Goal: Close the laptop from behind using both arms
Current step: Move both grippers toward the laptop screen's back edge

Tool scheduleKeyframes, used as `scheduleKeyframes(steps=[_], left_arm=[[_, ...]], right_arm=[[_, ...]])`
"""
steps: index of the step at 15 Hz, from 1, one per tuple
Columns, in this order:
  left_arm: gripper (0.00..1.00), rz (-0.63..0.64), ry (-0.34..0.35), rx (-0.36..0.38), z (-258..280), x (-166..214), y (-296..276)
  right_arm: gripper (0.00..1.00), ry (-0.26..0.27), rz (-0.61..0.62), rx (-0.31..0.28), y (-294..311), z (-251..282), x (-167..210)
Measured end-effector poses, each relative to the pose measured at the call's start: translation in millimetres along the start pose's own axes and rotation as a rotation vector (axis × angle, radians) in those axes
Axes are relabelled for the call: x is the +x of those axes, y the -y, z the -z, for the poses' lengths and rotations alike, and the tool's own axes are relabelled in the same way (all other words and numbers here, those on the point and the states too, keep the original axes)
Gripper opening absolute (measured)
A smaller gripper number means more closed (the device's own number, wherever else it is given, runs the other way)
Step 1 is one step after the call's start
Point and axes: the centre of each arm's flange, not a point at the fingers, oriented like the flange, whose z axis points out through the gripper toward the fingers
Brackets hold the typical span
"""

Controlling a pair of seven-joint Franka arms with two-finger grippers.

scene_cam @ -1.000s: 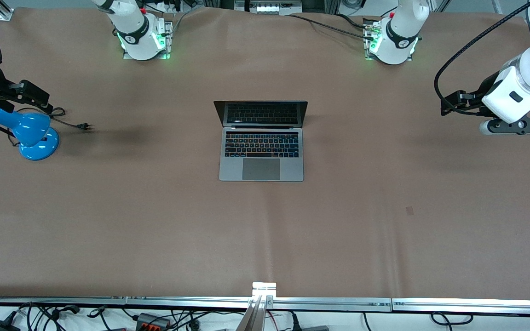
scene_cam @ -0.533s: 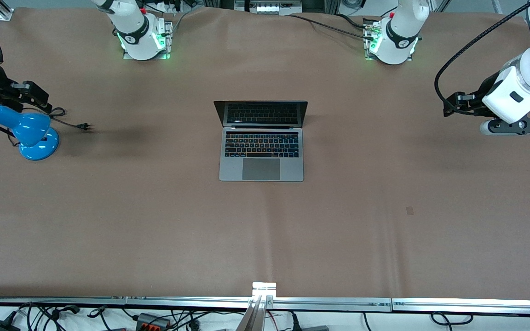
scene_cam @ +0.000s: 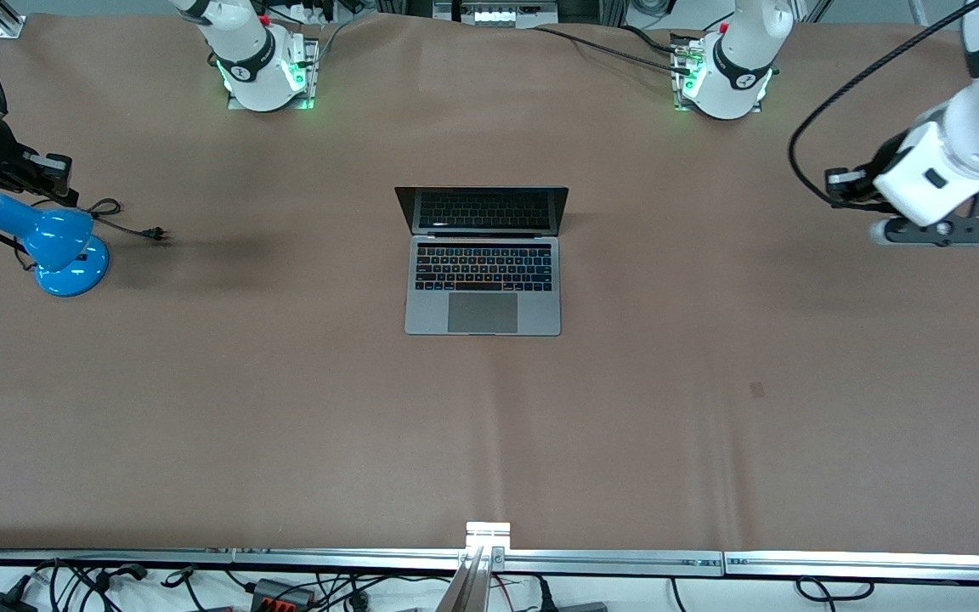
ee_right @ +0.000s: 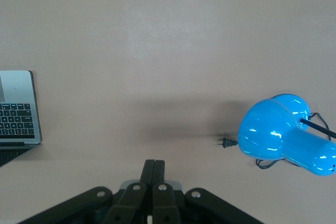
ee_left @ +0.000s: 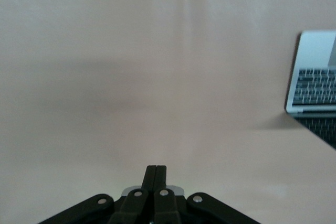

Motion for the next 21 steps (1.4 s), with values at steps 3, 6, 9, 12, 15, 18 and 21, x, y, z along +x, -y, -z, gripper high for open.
scheduleKeyframes(steps=[3, 6, 9, 12, 15, 18, 21], left_arm=[[0.01, -0.049, 0.04, -0.066, -27.3, -2.0, -52.5], [0.01, -0.067, 0.088, -0.107, -78.6, -4.3, -101.4], [0.01, -0.062, 0.141, -0.19, -132.7, -25.0, -150.3], [0.01, -0.091, 0.122, -0.195, -172.4, -66.7, -188.9], [0.01, -0.084, 0.112, -0.223, -194.3, -97.4, -216.2], [0.01, -0.068, 0.063, -0.208, -216.9, -119.3, -258.4], [0.01, -0.055, 0.01, -0.233, -235.7, -120.3, -282.7]], right_arm=[[0.01, 0.068, 0.01, 0.026, 9.1, -13.1, -2.8], [0.01, 0.165, 0.065, 0.069, 45.6, -43.8, -0.8], [0.01, 0.282, 0.161, 0.142, 114.9, -89.6, -14.2], [0.01, 0.365, 0.239, 0.23, 183.9, -135.0, -41.7], [0.01, 0.351, 0.291, 0.26, 248.6, -171.9, -70.2], [0.01, 0.342, 0.312, 0.222, 303.6, -198.6, -104.3], [0.01, 0.363, 0.326, 0.184, 332.9, -223.9, -131.7]])
